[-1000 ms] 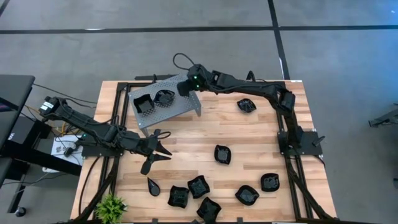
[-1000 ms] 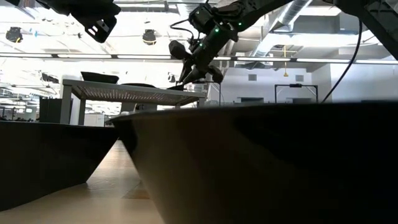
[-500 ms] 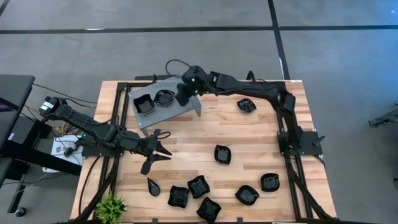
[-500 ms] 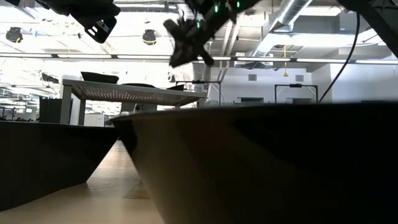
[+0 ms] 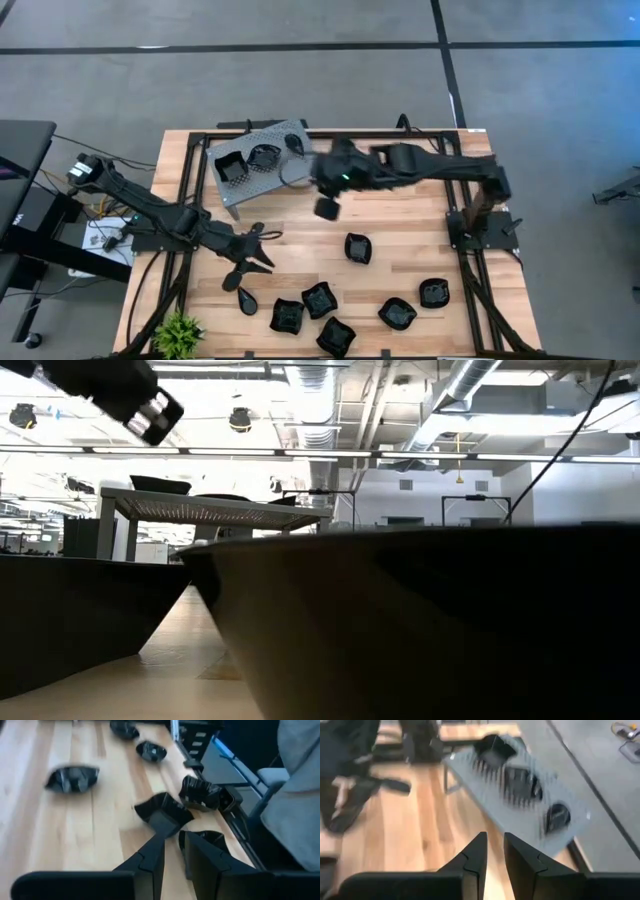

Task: Pick & Place Mini shaped plates
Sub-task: Stack the black drop shaped plate on top of the black drop shaped plate on the shelf

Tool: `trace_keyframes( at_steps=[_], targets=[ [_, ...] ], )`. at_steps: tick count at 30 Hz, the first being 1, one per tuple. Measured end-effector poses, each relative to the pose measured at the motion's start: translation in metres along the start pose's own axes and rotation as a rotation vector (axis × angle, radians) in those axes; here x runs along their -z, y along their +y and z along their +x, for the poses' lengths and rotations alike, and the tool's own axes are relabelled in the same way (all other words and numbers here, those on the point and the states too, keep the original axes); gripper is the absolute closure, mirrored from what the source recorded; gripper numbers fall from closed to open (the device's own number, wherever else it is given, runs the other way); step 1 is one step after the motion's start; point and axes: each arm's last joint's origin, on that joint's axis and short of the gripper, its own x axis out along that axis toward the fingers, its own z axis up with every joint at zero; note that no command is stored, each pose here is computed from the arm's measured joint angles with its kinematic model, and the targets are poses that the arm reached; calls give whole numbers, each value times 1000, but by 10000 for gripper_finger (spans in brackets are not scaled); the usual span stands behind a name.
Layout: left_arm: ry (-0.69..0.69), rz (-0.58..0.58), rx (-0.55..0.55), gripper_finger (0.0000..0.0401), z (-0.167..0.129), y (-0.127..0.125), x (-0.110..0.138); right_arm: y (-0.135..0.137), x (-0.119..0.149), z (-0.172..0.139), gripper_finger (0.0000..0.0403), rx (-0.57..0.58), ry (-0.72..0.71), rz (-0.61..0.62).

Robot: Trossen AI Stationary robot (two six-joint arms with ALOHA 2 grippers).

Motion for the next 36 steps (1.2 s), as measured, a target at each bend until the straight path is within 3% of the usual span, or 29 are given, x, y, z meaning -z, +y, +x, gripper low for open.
trace_keyframes(
  at_steps=[4,9,13,17,21,32,36],
  targets=[
    [53,-260,-14,323,9,1,7,21,33,0,343,-4,69,13],
    [186,-515,61,323,18,-14,20,50,87,36,343,-43,45,86],
    [308,-752,44,323,24,-29,35,71,127,67,343,-114,-27,134],
    [411,-951,9,323,27,-42,48,76,147,79,343,-222,-22,129],
    [486,-1092,-75,323,32,-47,60,68,144,79,343,-267,-28,140],
    [581,-1104,-289,323,50,-41,91,39,125,82,343,-263,-148,109],
    [538,-1085,-336,323,52,-39,92,30,118,84,343,-284,-207,103]
  ],
)
